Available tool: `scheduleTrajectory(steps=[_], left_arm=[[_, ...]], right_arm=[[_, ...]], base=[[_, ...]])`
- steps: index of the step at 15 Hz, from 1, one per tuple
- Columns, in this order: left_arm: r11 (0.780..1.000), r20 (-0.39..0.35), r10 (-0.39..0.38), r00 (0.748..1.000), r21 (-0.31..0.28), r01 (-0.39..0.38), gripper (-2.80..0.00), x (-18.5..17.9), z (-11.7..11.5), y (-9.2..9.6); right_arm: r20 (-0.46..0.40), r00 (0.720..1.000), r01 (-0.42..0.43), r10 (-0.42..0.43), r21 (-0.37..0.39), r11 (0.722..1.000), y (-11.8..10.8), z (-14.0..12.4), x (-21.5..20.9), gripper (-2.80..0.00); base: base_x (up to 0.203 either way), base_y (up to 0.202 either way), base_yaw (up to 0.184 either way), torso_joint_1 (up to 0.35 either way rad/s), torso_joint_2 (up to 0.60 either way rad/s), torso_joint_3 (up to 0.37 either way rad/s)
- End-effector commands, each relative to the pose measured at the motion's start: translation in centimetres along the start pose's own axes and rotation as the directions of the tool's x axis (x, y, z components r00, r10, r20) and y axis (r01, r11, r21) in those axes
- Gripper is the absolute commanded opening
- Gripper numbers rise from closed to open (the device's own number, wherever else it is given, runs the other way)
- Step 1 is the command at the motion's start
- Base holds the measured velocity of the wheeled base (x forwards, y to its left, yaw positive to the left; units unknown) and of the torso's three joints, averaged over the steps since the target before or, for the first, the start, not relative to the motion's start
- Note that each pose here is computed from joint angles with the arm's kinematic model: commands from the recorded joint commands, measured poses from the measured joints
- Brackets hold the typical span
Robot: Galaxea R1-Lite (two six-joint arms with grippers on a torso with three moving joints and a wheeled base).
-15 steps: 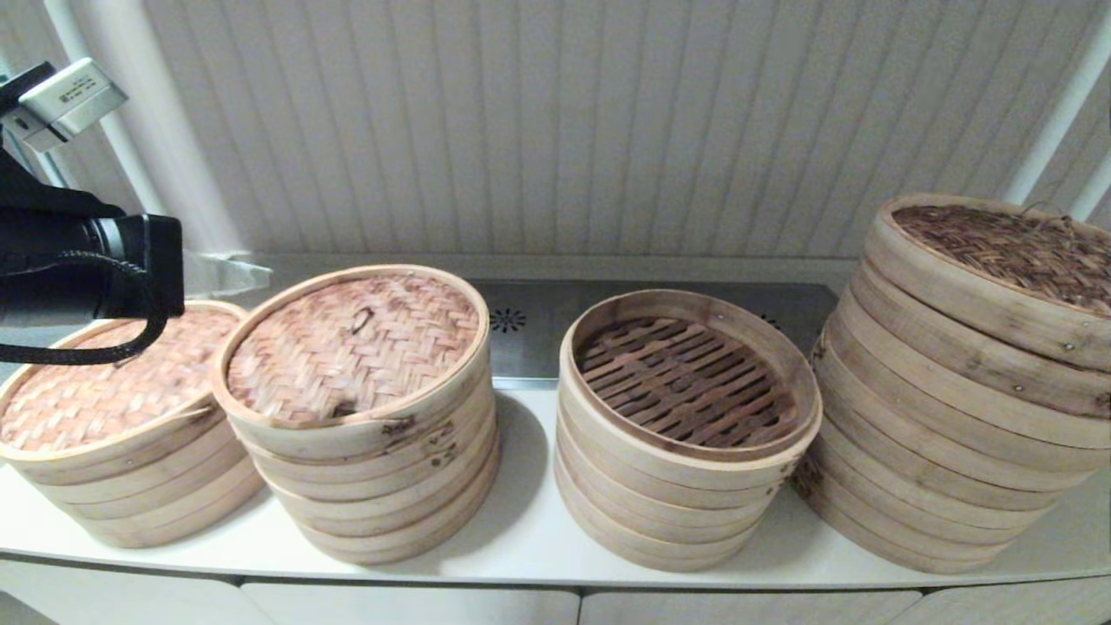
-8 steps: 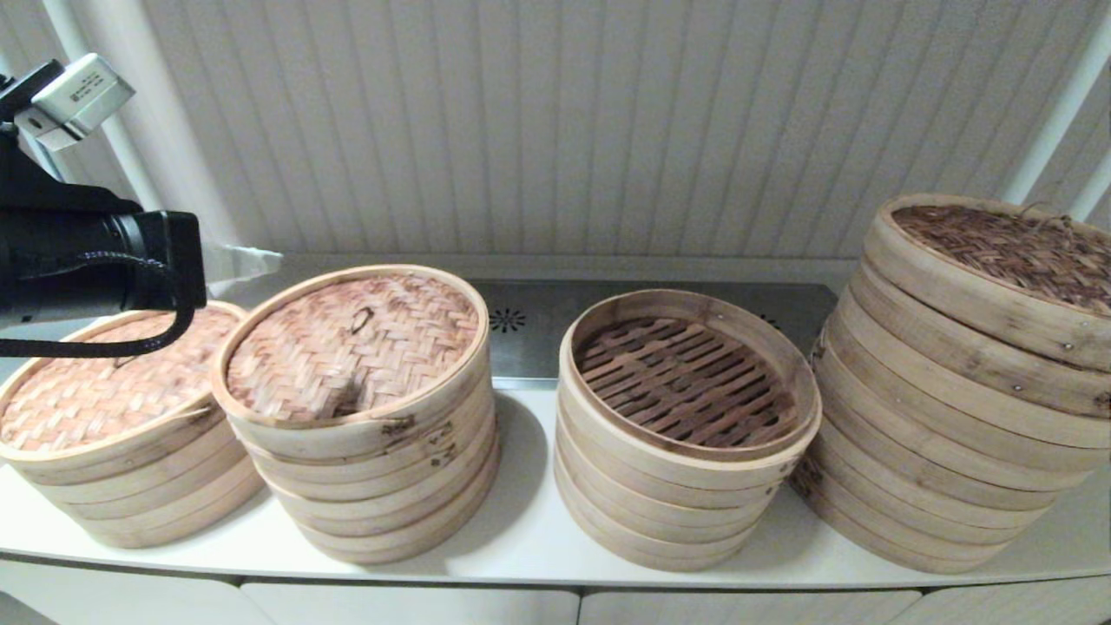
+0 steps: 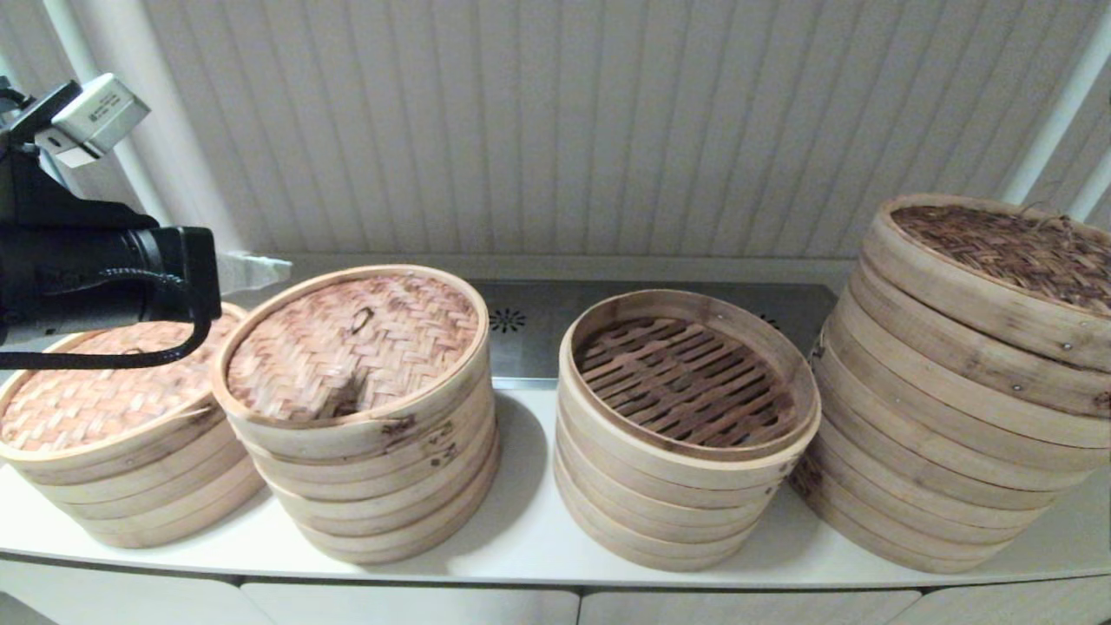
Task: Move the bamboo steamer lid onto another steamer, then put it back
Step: Pick up the steamer
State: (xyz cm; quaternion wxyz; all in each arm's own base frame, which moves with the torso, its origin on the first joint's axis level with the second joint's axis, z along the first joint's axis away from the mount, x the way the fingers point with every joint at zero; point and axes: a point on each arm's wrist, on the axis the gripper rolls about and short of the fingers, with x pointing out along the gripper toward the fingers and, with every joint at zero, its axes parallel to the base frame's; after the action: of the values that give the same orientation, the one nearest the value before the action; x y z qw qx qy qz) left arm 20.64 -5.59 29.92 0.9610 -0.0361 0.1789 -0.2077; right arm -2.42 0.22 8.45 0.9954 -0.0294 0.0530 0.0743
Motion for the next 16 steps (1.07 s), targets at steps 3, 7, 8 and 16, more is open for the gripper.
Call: scheduleTrajectory(steps=[3, 7, 8, 16], left_arm=[[1.0, -0.028, -0.023, 0.999, -0.001, 0.023, -2.8, 2.3, 0.2, -0.2], [0.998, -0.064, -0.058, 0.996, 0.011, 0.058, -2.8, 4.9, -0.7, -1.0], [0.998, -0.076, -0.054, 0.996, 0.008, 0.055, -2.8, 5.2, -0.9, -0.9], [1.0, -0.067, 0.014, 0.998, 0.013, -0.013, 0.0, 7.4, -2.0, -0.4]], right_arm=[[0.06, 0.996, 0.058, -0.059, 0.013, 0.998, 0.0, -0.2, -0.5, -2.8], [0.031, 0.995, 0.095, -0.094, -0.023, 0.995, -0.1, -0.9, -0.3, -2.8], [0.031, 0.995, 0.094, -0.093, -0.024, 0.995, -0.1, -0.9, -0.3, -2.8], [0.033, 0.995, 0.095, -0.094, -0.027, 0.995, -0.1, -0.9, -0.3, -2.8]], base=[[0.0, 0.0, 0.0, 0.0, 0.0, 0.0], [0.0, 0.0, 0.0, 0.0, 0.0, 0.0], [0.0, 0.0, 0.0, 0.0, 0.0, 0.0], [0.0, 0.0, 0.0, 0.0, 0.0, 0.0]])
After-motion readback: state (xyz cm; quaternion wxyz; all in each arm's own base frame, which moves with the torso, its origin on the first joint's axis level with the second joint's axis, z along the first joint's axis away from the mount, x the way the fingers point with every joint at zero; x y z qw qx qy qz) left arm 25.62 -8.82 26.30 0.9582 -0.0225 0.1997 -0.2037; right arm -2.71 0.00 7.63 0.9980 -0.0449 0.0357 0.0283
